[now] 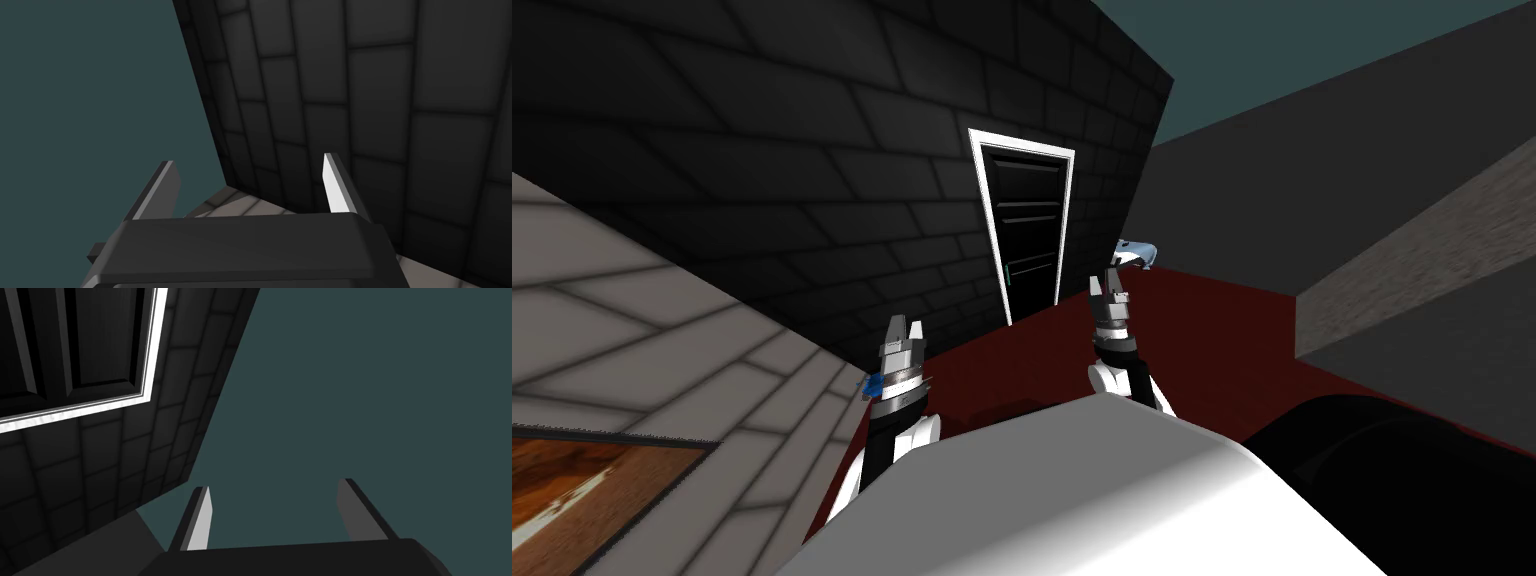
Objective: Pull the door open
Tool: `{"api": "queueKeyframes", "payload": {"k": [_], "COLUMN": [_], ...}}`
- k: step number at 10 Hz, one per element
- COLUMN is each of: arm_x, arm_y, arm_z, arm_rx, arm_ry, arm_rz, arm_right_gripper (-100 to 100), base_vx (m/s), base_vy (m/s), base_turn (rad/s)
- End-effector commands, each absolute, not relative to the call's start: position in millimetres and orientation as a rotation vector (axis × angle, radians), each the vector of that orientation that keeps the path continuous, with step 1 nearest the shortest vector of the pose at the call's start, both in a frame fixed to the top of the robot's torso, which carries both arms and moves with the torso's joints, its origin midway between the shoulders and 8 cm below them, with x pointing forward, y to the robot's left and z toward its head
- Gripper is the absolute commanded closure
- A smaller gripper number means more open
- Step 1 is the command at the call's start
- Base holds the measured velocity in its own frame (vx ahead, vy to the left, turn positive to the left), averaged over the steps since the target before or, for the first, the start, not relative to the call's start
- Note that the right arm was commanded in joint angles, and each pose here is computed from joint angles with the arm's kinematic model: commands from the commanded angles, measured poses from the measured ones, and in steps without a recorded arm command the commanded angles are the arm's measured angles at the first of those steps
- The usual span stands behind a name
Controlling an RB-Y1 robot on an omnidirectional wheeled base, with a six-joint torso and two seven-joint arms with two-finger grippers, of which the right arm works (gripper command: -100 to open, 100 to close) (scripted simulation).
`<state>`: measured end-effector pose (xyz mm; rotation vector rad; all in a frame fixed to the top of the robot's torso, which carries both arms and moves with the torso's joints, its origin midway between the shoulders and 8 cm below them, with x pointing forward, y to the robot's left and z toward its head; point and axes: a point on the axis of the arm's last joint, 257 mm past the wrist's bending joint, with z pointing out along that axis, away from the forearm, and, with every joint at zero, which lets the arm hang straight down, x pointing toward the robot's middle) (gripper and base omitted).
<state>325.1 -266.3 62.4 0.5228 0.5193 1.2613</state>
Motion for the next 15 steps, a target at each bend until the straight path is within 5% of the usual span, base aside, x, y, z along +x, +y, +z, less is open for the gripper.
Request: {"api": "queueKeyframes", "payload": {"k": [1,15], "arm_x": [332,383], "arm_y": [-269,-307], "arm_z": [53,-37], "arm_rx": [0.547,0.827], "arm_ry": [0.524,0.501], "arm_rz": [1.291,1.531], "arm_right_gripper": [-100,-100], "base_vx": [0.131,0.095], "base_vy": [0.003,-0.034], "base_turn": [0.156,0.152]}}
